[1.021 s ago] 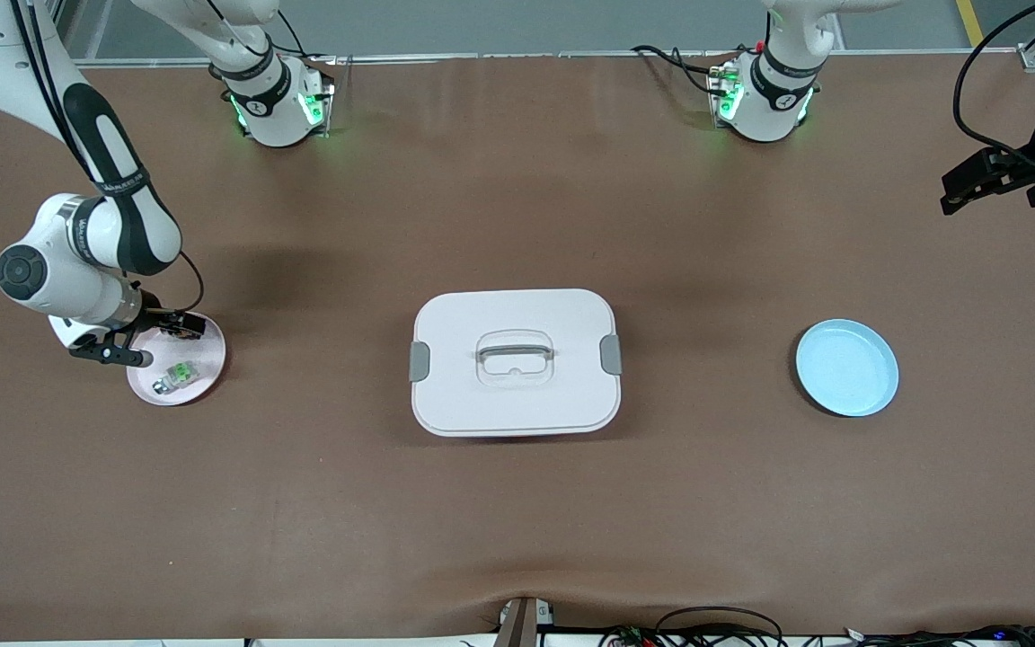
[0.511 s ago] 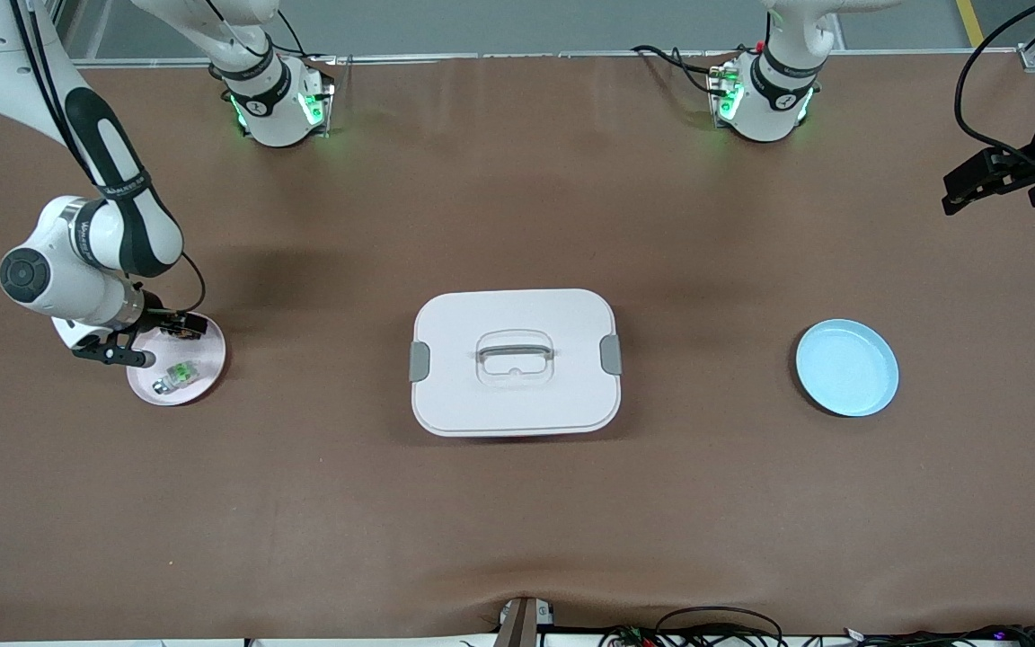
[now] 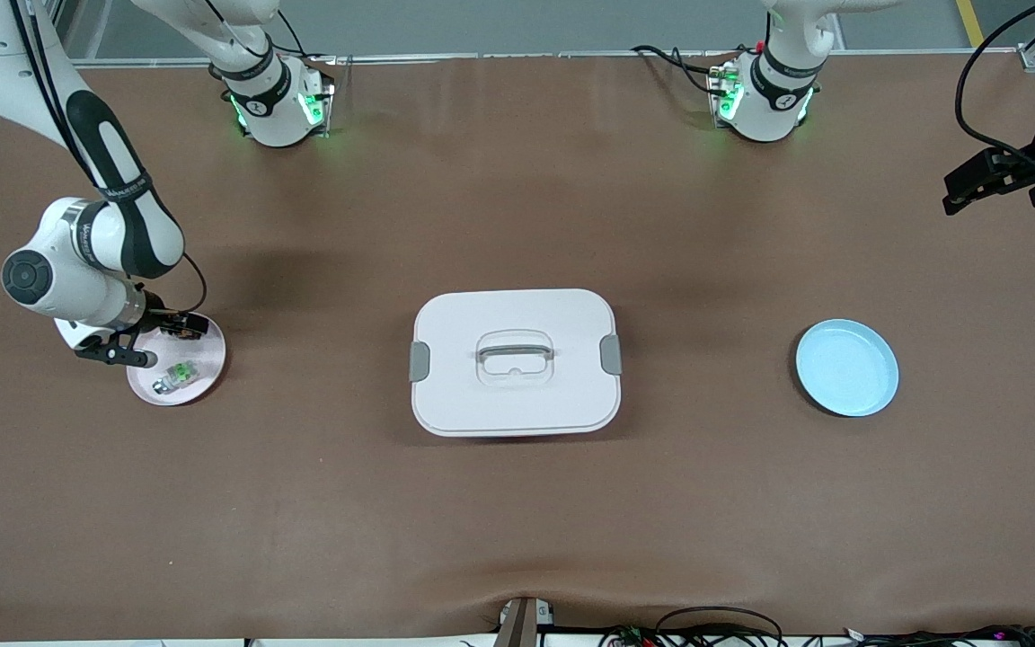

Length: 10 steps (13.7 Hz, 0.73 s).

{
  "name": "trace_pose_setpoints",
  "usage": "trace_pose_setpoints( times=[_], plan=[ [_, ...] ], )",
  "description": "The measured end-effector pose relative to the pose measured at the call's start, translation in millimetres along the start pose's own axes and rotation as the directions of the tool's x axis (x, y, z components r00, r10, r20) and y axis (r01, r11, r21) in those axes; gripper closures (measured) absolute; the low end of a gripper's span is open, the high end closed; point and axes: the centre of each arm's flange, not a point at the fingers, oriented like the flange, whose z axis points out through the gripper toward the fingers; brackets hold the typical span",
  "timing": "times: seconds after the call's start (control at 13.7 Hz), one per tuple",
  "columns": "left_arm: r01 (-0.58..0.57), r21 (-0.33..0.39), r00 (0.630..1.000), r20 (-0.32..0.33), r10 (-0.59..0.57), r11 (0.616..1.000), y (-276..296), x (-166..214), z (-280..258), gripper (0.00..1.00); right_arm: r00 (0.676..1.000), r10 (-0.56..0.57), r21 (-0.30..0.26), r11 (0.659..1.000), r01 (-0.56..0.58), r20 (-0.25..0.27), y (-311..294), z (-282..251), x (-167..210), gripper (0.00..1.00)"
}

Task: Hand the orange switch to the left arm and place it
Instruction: 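Lower the right gripper and grasp the black-and-orange switch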

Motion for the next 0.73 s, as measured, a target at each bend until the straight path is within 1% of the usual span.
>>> trace_pose_setpoints(
  times=[0.51,0.58,0.66,0.73],
  plan=[
    [0.000,0.000,1.000,0.000,0.000,1.000,0.0,0.0,0.0,0.00,1.000,0.002,0.000,1.000,-0.002,0.008,1.1,4.6,-0.5,0.00],
    [0.000,0.000,1.000,0.000,0.000,1.000,0.0,0.0,0.0,0.00,1.000,0.002,0.000,1.000,-0.002,0.011,1.1,6.0,-0.5,0.06],
    [0.000,0.000,1.000,0.000,0.000,1.000,0.0,0.0,-0.1,0.00,1.000,0.001,0.000,1.000,-0.001,0.012,1.0,7.1,-0.4,0.07],
    [0.000,0.000,1.000,0.000,0.000,1.000,0.0,0.0,-0.1,0.00,1.000,0.000,0.000,1.000,0.000,0.012,0.9,7.1,0.1,0.13]
  ],
)
